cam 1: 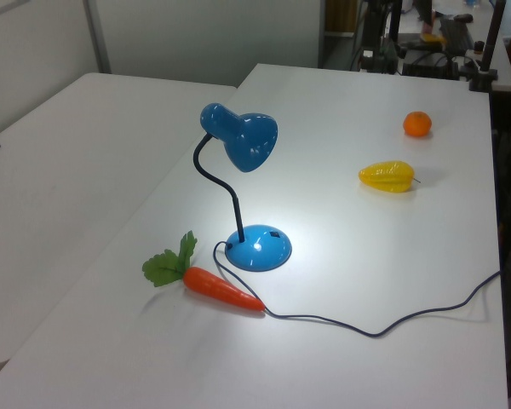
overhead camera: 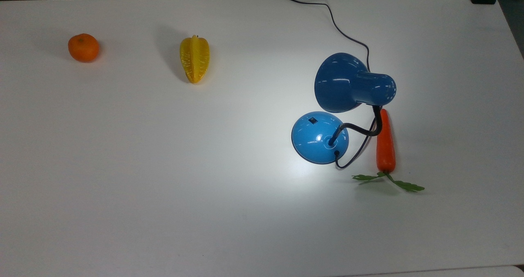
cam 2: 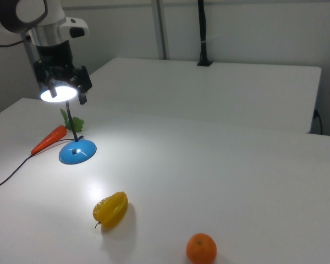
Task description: Turn on desk lamp
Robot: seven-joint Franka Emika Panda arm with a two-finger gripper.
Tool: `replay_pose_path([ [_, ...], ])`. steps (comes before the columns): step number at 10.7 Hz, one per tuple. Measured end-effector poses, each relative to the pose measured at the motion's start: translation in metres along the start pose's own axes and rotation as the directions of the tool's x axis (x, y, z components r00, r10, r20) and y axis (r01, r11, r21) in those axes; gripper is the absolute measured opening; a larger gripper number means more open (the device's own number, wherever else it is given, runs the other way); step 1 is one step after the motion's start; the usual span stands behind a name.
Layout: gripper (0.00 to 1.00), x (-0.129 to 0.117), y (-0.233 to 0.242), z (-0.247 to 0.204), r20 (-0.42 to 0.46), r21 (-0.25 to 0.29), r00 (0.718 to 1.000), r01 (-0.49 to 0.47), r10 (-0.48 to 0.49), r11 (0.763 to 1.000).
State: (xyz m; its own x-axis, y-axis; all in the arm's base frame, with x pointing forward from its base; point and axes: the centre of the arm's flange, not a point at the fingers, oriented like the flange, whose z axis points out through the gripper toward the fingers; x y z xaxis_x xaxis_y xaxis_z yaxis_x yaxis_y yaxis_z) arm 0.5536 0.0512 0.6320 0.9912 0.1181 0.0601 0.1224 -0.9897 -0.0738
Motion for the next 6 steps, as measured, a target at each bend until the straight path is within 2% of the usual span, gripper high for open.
replay_pose_path([
  [3, 1.0, 0.0097, 0.0073, -0.0054, -0.081, -0.007, 0.997, 0.017, -0.017, 1.0],
  [6, 1.0, 0.0096, 0.012, -0.005, -0.081, -0.009, 0.996, 0.034, -0.034, 0.999],
])
